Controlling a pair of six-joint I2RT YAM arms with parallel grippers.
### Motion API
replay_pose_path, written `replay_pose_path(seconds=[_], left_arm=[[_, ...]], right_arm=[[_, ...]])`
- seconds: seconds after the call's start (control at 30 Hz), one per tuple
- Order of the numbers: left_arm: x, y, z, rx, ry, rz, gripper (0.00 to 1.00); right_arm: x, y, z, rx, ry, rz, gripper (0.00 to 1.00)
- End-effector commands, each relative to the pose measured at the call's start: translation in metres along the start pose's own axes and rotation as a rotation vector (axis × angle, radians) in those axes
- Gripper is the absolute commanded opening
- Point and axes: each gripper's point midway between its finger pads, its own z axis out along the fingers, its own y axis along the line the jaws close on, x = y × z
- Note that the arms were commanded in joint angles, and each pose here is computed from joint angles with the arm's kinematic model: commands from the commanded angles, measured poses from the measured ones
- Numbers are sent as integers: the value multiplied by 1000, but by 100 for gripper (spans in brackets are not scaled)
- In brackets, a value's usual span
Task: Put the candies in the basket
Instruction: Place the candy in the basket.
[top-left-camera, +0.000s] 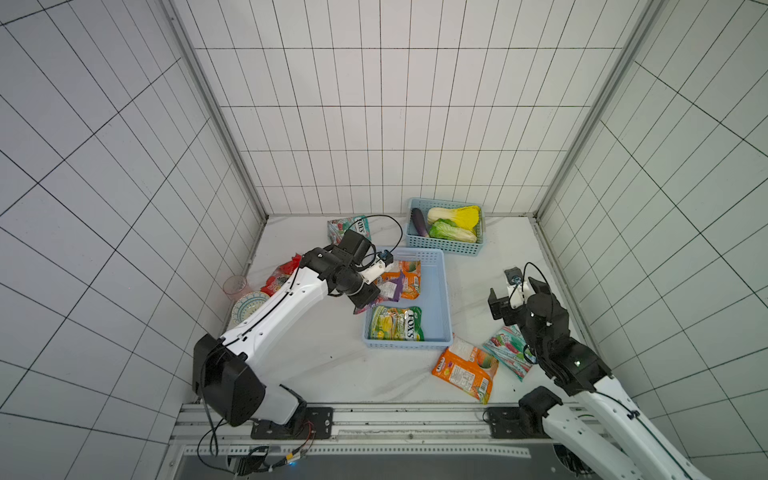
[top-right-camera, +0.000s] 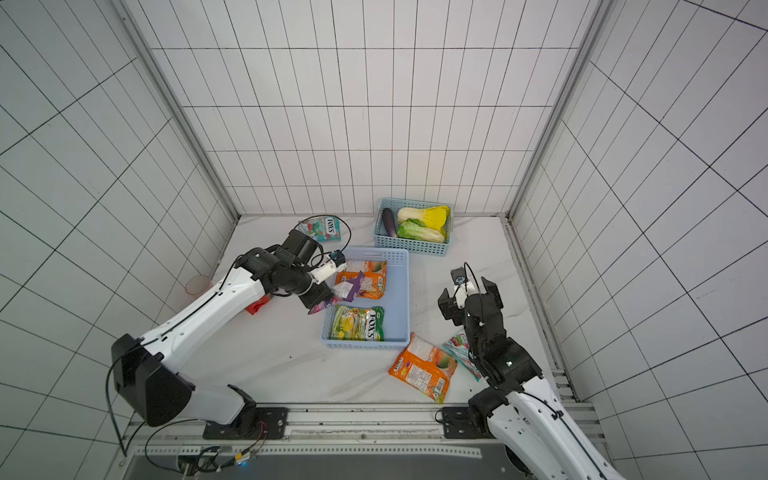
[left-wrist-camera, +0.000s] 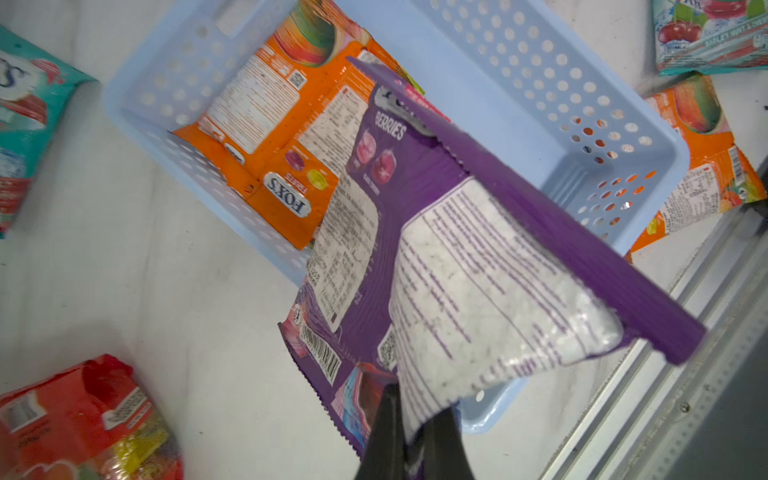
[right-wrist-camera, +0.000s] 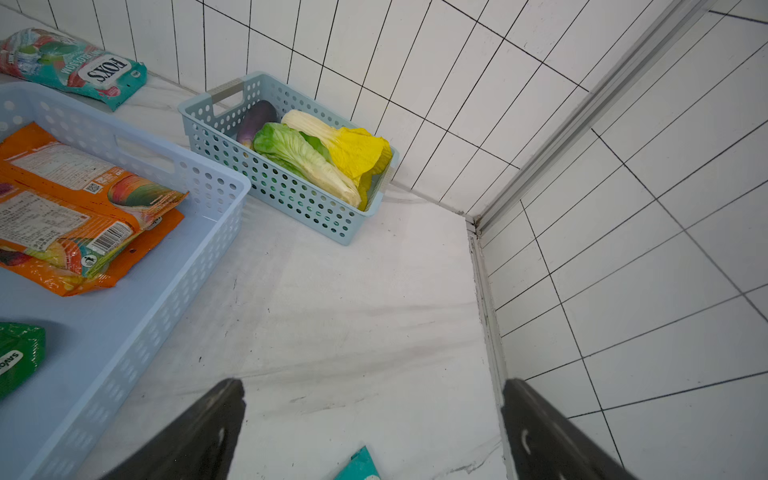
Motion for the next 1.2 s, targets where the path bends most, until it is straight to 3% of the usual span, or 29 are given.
replay_pose_path(seconds=[0.0,0.33,0.53,0.83,1.17], left_arm=[[-10,-20,-7,103,-68,-26,0],[3,-31,23,113,1,6,0],[9,-33,39,107,31,16,6],[12,-44,40,112,35,51,47],[11,-1,12,39,-73,-100,58]], right_arm=[[4,-4,4,26,9,0,99],[2,-5,1,23,-2,9,99],[3,-4,1,23,3,7,99],[3,-3,1,18,-3,9,99],[1,9,3,-50,-10,7,99]])
